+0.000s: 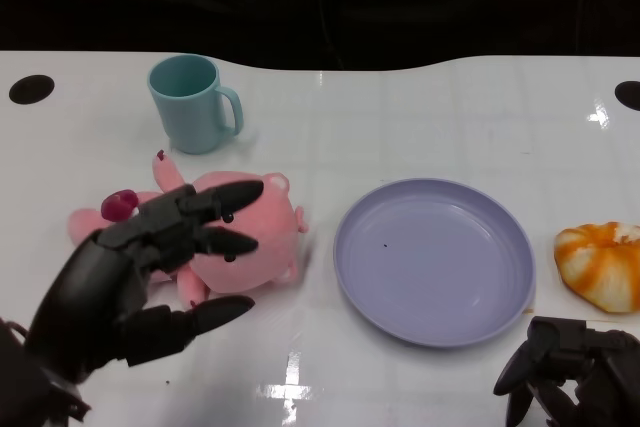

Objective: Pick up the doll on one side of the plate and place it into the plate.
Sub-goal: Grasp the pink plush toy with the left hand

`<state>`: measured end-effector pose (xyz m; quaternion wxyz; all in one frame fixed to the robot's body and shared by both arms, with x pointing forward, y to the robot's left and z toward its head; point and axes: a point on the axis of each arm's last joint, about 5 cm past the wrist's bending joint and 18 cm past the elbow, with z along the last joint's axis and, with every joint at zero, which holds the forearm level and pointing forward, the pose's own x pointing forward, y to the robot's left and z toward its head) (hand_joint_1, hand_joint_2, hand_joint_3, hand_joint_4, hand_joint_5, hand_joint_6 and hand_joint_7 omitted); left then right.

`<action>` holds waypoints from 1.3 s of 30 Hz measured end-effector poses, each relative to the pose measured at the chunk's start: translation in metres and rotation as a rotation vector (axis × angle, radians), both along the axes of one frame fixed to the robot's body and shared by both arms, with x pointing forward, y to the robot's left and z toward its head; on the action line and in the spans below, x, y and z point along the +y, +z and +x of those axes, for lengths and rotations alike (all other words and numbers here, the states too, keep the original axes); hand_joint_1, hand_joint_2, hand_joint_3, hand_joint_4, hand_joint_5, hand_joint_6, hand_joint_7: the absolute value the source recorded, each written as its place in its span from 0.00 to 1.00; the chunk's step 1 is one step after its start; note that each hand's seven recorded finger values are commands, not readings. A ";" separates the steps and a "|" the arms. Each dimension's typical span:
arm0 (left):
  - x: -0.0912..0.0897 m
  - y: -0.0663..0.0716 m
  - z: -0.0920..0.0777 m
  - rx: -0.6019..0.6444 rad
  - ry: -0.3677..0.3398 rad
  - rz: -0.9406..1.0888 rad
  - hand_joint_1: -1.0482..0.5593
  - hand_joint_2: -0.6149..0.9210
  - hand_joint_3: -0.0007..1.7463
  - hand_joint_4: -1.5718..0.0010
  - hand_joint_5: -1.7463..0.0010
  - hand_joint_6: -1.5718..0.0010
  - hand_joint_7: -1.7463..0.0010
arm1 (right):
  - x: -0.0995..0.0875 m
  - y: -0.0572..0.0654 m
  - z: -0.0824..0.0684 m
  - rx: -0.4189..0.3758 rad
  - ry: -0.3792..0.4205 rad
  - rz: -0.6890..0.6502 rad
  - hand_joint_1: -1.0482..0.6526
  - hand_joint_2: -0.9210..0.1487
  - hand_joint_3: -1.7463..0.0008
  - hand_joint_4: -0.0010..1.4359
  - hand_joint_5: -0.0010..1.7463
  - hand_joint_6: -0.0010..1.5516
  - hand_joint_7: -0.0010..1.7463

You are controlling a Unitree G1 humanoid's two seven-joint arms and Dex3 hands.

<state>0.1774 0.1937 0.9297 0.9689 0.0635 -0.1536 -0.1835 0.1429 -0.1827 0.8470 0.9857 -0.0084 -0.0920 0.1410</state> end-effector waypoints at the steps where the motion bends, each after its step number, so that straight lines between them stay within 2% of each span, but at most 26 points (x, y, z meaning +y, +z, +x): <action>1: 0.001 0.002 0.001 -0.014 0.015 0.030 0.26 1.00 0.04 0.95 0.54 0.78 0.95 | 0.000 0.000 0.000 0.000 0.000 0.000 0.06 0.00 0.76 0.67 0.81 0.62 0.63; 4: 0.005 0.006 0.002 -0.033 0.063 0.146 0.25 1.00 0.03 0.99 0.59 0.81 0.97 | 0.000 0.000 0.000 0.000 0.000 -0.001 0.06 0.00 0.76 0.67 0.81 0.62 0.63; 10: 0.010 0.023 0.005 -0.120 0.149 0.394 0.27 0.99 0.01 1.00 0.65 0.84 0.99 | 0.000 -0.001 0.001 0.001 0.003 0.000 0.06 0.00 0.76 0.67 0.81 0.61 0.63; 15: 0.011 0.028 0.006 -0.170 0.203 0.558 0.24 1.00 0.01 1.00 0.68 0.84 1.00 | 0.000 -0.001 0.001 0.007 0.003 0.000 0.06 0.00 0.76 0.67 0.81 0.62 0.64; 18: 0.012 0.032 0.009 -0.191 0.228 0.716 0.24 0.99 0.01 1.00 0.75 0.83 0.99 | 0.000 -0.001 0.001 0.010 0.002 0.002 0.05 0.00 0.76 0.67 0.81 0.63 0.63; 23: 0.008 0.040 0.019 -0.225 0.267 0.960 0.23 0.99 0.00 1.00 0.80 0.84 1.00 | 0.000 0.000 0.001 0.008 0.000 0.003 0.05 0.00 0.76 0.68 0.81 0.63 0.63; 27: 0.004 0.038 0.027 -0.223 0.280 1.035 0.22 0.98 0.00 1.00 0.80 0.84 1.00 | 0.001 0.000 0.001 0.012 -0.004 0.005 0.05 0.00 0.76 0.68 0.81 0.63 0.63; 31: 0.003 0.031 0.040 -0.170 0.289 1.149 0.21 0.98 0.00 1.00 0.80 0.85 1.00 | 0.001 0.000 0.000 0.015 -0.006 0.006 0.05 0.00 0.76 0.68 0.81 0.63 0.63; 35: 0.001 0.029 0.052 -0.137 0.301 1.237 0.20 0.99 0.00 1.00 0.83 0.88 1.00 | 0.001 0.001 0.000 0.013 -0.006 0.005 0.05 0.00 0.76 0.68 0.81 0.63 0.63; 39: -0.001 0.027 0.063 -0.090 0.273 1.297 0.20 0.99 0.00 1.00 0.83 0.89 1.00 | 0.001 0.001 0.000 0.011 -0.005 0.005 0.05 0.00 0.76 0.68 0.81 0.62 0.63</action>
